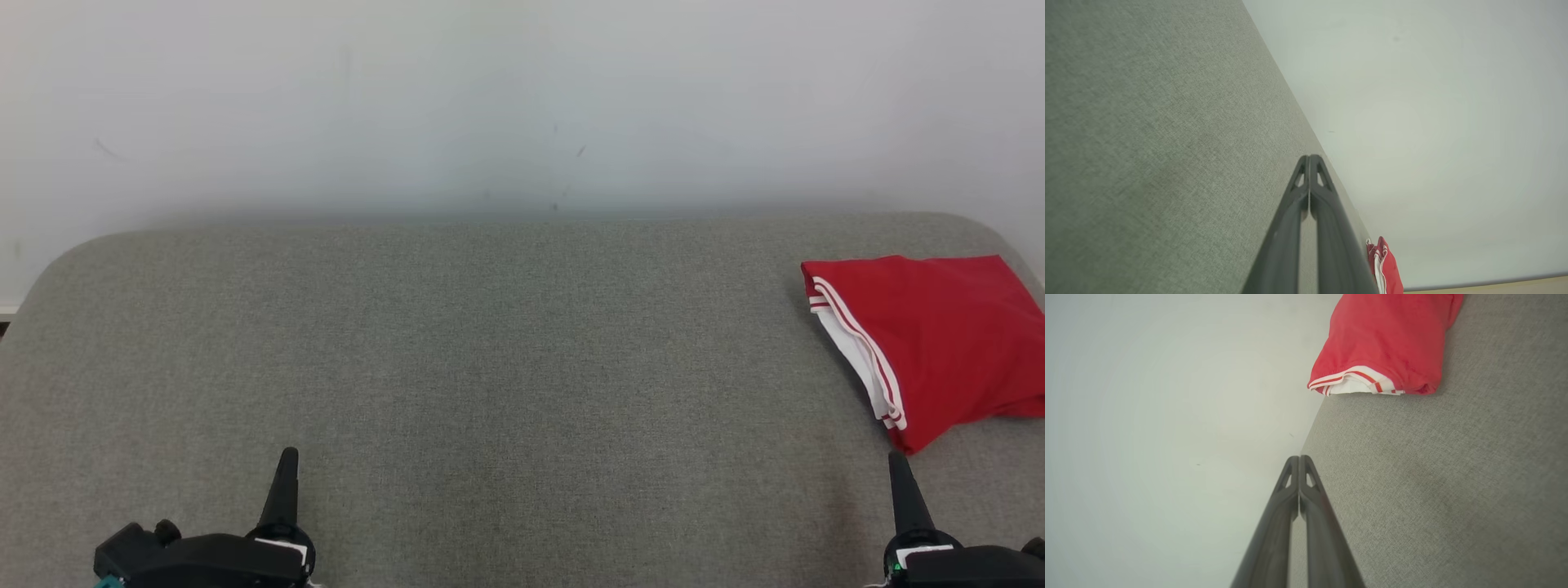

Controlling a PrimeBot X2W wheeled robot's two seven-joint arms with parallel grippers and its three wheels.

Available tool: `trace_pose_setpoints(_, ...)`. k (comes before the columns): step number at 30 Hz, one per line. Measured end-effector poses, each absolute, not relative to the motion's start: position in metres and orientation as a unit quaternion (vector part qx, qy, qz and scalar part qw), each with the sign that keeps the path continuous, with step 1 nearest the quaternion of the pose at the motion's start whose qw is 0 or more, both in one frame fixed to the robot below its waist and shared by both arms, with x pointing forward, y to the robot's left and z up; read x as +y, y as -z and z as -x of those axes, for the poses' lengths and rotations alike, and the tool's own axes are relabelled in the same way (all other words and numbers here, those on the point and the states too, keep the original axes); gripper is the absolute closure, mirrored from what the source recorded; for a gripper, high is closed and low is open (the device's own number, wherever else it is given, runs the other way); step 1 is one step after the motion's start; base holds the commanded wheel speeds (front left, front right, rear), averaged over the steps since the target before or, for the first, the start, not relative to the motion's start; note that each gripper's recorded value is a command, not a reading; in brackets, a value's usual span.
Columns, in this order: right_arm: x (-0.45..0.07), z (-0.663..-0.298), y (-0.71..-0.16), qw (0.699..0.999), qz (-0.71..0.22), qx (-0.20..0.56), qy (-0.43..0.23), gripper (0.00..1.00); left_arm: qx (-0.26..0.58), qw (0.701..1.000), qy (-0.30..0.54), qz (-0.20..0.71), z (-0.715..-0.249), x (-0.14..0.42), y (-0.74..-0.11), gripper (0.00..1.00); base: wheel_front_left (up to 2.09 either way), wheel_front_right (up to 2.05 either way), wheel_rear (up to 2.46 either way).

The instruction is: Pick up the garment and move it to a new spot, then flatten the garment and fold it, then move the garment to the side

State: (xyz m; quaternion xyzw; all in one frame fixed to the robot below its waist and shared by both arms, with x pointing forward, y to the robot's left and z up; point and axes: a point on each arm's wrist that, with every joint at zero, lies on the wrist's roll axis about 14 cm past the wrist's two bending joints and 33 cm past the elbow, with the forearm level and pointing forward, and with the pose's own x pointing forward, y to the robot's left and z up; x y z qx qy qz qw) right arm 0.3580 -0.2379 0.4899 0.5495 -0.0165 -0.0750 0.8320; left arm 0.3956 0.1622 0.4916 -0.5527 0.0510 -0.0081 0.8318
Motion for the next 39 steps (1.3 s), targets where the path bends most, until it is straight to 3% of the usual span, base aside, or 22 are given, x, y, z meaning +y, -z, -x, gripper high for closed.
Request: trace_pose_setpoints(39,-0.241,-0.369,-0.5,0.735,-0.675,-0.035,0.055,1.0,0.052,0.733,0.031,0.677,-0.412,0.156,-0.505,1.0,0.0,0.0,0.0)
